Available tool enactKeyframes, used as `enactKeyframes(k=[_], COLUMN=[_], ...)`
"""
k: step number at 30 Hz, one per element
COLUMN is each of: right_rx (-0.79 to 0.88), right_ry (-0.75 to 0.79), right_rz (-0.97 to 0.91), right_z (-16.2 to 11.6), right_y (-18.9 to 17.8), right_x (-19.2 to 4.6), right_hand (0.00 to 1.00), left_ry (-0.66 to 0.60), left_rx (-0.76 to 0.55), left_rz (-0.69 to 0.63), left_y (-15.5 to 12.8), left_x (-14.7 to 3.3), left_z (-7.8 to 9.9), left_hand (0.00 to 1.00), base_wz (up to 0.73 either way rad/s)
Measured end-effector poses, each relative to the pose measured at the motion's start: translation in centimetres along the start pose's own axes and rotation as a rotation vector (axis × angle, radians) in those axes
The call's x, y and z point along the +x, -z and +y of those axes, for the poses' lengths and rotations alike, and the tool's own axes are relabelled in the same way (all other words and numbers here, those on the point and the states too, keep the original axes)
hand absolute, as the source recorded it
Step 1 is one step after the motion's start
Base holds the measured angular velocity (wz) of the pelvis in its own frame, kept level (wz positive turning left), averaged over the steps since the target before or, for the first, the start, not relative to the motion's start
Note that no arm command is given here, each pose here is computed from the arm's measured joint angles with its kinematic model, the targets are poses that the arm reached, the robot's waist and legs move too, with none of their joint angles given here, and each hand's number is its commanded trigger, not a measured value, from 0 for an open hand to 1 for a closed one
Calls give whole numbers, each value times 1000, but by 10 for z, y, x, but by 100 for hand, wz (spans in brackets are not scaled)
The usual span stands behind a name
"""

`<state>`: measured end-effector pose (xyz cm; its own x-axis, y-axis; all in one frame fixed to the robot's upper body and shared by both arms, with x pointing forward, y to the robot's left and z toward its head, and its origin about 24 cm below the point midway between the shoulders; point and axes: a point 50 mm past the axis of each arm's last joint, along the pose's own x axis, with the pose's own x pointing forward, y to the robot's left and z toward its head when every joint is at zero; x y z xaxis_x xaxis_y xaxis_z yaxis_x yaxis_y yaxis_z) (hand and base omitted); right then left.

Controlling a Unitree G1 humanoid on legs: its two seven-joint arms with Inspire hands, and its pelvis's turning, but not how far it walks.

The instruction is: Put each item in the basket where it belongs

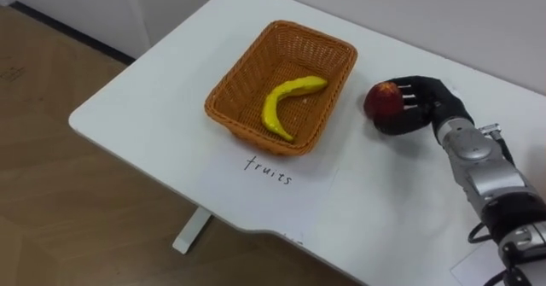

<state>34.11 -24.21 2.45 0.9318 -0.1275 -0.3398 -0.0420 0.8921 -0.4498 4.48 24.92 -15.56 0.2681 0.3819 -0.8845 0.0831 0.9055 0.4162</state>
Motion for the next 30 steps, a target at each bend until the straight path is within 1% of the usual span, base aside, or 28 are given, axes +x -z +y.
enactKeyframes(k=[15,21,25,30], right_rx=[10,81,107,100], right_ry=[-28,-27,-18,-3], right_rz=[0,9,24,52], right_z=[2,3,4,2], right_y=[0,2,8,12], right_x=[0,-1,-2,-3], right_hand=[100,100,100,100], left_ry=[-3,-9,-17,-36], left_rx=[1,3,-10,-44], left_rz=[1,5,9,23], left_y=[2,4,4,6], left_x=[0,-1,0,1], left_z=[1,2,4,9], left_hand=[0,0,0,0], base_wz=[0,0,0,5])
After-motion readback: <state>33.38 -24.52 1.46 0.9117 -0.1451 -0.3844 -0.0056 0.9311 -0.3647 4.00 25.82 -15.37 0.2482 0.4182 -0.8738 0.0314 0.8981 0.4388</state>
